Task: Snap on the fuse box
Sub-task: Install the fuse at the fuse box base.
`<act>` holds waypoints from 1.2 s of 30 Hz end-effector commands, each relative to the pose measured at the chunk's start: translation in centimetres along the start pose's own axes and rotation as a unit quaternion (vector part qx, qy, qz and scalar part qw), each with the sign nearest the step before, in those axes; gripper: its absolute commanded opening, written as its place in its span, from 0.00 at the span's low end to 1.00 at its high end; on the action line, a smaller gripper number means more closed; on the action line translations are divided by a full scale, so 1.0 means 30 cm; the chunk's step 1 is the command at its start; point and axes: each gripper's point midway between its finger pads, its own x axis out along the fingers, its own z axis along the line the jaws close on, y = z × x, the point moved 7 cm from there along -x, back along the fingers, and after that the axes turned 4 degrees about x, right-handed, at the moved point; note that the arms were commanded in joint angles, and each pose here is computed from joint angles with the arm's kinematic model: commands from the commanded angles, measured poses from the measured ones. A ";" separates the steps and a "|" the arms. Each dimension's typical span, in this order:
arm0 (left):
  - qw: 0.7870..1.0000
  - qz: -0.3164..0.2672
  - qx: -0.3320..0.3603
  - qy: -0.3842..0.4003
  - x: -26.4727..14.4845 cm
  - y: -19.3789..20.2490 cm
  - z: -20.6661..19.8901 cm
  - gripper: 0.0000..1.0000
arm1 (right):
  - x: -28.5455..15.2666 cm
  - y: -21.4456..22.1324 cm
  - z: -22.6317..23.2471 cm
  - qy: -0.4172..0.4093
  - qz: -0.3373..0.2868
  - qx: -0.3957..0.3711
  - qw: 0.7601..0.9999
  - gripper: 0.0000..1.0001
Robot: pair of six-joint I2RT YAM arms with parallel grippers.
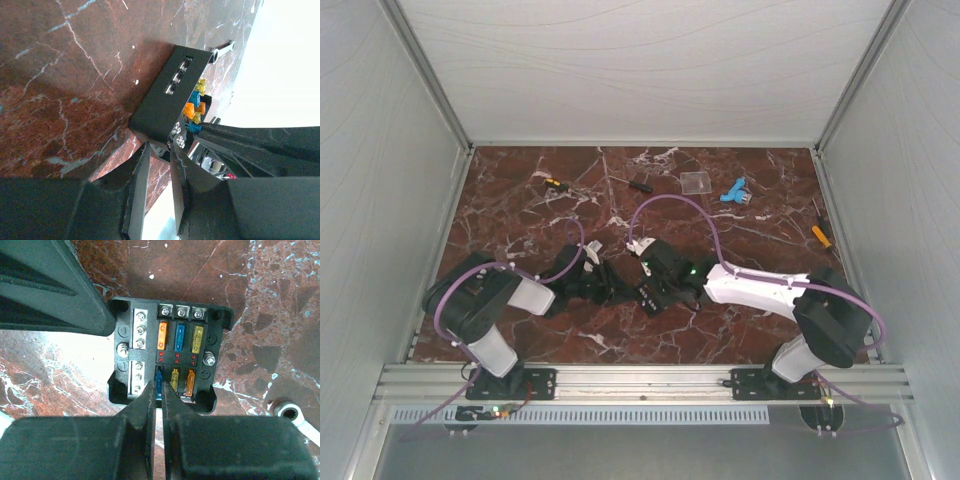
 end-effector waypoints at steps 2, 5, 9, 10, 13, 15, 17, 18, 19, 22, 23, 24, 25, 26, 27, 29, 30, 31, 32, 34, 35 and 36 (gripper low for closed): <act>1.000 -0.014 0.004 0.009 0.002 -0.022 -0.023 0.23 | -0.009 0.020 0.020 0.023 0.007 0.034 0.999 0.00; 1.000 -0.015 0.006 0.009 0.000 -0.022 -0.025 0.23 | 0.000 0.028 0.014 0.030 0.011 0.033 0.999 0.00; 1.000 -0.015 0.007 0.008 0.000 -0.023 -0.026 0.23 | 0.019 0.053 -0.011 0.038 0.030 0.027 0.998 0.00; 1.000 -0.014 0.007 0.009 0.000 -0.023 -0.026 0.23 | 0.023 0.057 -0.015 0.036 0.034 0.028 0.998 0.00; 1.000 -0.014 0.007 0.008 0.000 -0.023 -0.026 0.23 | 0.034 0.069 -0.022 0.029 0.048 0.030 0.998 0.00; 1.000 -0.014 0.007 0.008 0.000 -0.023 -0.025 0.23 | 0.043 0.073 -0.020 0.026 0.056 0.026 0.998 0.00; 1.000 -0.014 0.006 0.007 0.002 -0.023 -0.023 0.23 | 0.053 0.081 -0.021 0.029 0.068 0.023 0.997 0.00; 1.000 -0.013 0.006 0.007 0.001 -0.022 -0.023 0.23 | 0.055 0.085 -0.022 0.029 0.072 0.021 0.997 0.00; 1.000 -0.013 0.006 0.007 0.000 -0.022 -0.023 0.23 | 0.057 0.092 -0.025 0.033 0.078 0.019 0.996 0.00; 1.000 -0.014 0.006 0.006 0.000 -0.021 -0.021 0.23 | 0.061 0.110 -0.038 0.046 0.092 0.009 0.995 0.00; 1.000 -0.015 0.005 0.006 0.000 -0.021 -0.020 0.23 | 0.061 0.114 -0.041 0.049 0.097 0.006 0.994 0.00; 1.000 -0.014 0.005 0.006 0.000 -0.020 -0.020 0.23 | 0.061 0.118 -0.045 0.055 0.104 0.003 0.993 0.00; 1.000 -0.014 0.004 0.006 -0.001 -0.019 -0.020 0.23 | 0.059 0.124 -0.050 0.060 0.111 0.000 0.992 0.00; 1.000 -0.015 0.004 0.006 -0.002 -0.020 -0.021 0.23 | 0.057 0.129 -0.054 0.064 0.117 0.000 0.991 0.00; 1.000 -0.015 0.004 0.005 -0.002 -0.019 -0.020 0.23 | 0.053 0.135 -0.056 0.066 0.122 -0.001 0.990 0.00; 1.000 -0.016 0.004 0.005 -0.002 -0.019 -0.019 0.23 | 0.047 0.149 -0.060 0.071 0.133 0.001 0.989 0.00; 1.000 -0.016 0.004 0.005 -0.002 -0.019 -0.020 0.23 | 0.045 0.158 -0.064 0.075 0.141 0.003 0.987 0.00; 1.000 -0.015 0.004 0.005 -0.003 -0.019 -0.019 0.23 | 0.046 0.167 -0.067 0.080 0.152 0.003 0.985 0.00; 1.000 -0.016 0.004 0.005 -0.003 -0.019 -0.019 0.23 | 0.049 0.174 -0.070 0.085 0.160 0.007 0.983 0.00; 1.000 -0.015 0.004 0.004 -0.004 -0.017 -0.018 0.23 | 0.057 0.183 -0.069 0.082 0.175 0.008 0.981 0.00; 1.000 -0.016 0.004 0.005 -0.004 -0.018 -0.019 0.23 | 0.060 0.185 -0.067 0.083 0.183 0.008 0.980 0.00; 1.000 -0.017 0.004 0.005 -0.005 -0.018 -0.019 0.23 | 0.063 0.185 -0.067 0.087 0.189 0.008 0.978 0.00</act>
